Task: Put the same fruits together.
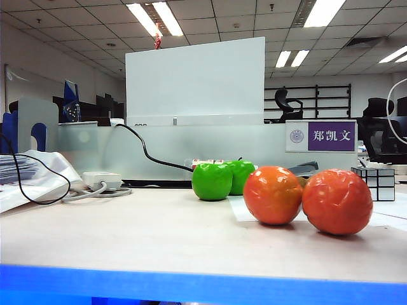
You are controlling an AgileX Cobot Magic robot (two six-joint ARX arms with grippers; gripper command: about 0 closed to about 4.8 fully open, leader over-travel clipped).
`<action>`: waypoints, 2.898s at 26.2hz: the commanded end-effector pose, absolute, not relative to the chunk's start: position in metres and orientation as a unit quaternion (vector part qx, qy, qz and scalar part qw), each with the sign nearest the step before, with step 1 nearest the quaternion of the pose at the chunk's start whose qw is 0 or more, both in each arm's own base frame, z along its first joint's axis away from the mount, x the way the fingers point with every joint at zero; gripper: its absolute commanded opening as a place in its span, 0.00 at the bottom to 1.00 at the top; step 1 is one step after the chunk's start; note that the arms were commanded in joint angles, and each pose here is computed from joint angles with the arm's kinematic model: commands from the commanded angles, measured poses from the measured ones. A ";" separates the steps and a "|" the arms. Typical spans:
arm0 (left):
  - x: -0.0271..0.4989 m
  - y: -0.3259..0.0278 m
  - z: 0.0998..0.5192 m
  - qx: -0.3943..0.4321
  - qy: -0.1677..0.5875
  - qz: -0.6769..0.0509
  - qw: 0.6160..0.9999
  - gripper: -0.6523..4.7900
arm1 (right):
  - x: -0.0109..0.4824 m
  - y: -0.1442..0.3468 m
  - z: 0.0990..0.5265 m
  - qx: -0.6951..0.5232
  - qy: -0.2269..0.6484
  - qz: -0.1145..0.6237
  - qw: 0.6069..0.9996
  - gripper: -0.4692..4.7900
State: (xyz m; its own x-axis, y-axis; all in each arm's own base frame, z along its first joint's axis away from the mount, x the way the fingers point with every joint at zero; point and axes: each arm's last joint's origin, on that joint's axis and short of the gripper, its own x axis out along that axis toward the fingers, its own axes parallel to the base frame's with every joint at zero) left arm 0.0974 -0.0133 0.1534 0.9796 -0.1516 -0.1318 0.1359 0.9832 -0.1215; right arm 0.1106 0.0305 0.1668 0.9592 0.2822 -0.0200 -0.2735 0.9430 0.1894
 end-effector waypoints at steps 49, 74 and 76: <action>0.097 0.004 0.162 -0.031 0.022 -0.004 0.999 0.11 | 0.110 0.031 0.165 0.093 0.021 0.142 0.985 0.13; 0.097 0.004 0.161 -0.031 0.023 -0.004 0.999 0.11 | 0.110 0.031 0.165 0.093 0.021 0.142 0.985 0.13; 0.097 0.004 0.161 -0.031 0.023 -0.004 0.999 0.11 | 0.110 0.031 0.165 0.093 0.021 0.142 0.985 0.13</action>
State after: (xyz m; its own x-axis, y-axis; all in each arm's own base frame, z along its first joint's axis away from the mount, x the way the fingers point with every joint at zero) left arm 0.0971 0.0036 0.1600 0.9982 -0.0073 -0.0588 0.0035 0.9978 -0.0656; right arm 0.1106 0.0305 0.1668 0.9591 0.2822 -0.0204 -0.2734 0.9431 0.1894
